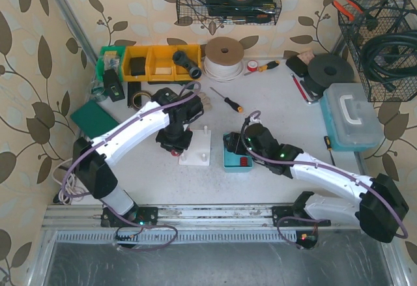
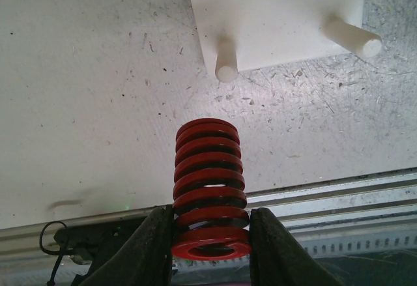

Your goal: Install the large spring

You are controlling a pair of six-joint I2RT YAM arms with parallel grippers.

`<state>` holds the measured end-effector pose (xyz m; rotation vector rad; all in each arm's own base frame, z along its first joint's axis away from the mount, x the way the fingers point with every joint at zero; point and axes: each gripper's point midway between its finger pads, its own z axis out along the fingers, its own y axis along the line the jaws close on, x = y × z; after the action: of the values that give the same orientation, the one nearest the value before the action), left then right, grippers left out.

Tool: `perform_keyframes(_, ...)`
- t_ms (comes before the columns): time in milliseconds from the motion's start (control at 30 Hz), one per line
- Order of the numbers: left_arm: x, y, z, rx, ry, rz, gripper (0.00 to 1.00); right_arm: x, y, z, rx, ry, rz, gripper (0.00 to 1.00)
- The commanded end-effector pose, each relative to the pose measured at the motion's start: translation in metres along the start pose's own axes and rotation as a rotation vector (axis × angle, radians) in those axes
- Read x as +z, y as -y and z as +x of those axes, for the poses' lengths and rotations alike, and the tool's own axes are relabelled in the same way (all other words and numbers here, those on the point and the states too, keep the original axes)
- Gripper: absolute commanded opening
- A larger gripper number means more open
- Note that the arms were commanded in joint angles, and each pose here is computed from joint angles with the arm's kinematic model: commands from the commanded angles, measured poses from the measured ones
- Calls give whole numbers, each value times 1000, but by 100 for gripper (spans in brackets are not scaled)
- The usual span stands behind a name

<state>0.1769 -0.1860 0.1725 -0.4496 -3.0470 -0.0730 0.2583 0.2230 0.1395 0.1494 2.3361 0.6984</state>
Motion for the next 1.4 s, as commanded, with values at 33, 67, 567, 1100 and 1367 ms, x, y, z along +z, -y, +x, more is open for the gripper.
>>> perform_keyframes(33, 1, 4, -8, 37, -30, 1, 0, -7, 13, -13, 75, 166, -17, 99)
perform_keyframes(67, 3, 5, -11, 38, -30, 4, 0, -9, 16, -15, 88, 192, -20, 100)
perform_keyframes(567, 30, 13, -25, 39, -73, 25, 0, -10, 18, -14, 63, 205, 26, 100)
perform_keyframes(1100, 47, 12, -28, 29, -107, 43, 0, -15, 17, -16, 63, 228, 20, 99)
perform_keyframes(1367, 54, 13, -32, 31, -118, 31, 0, -16, 14, -16, 53, 225, 12, 99)
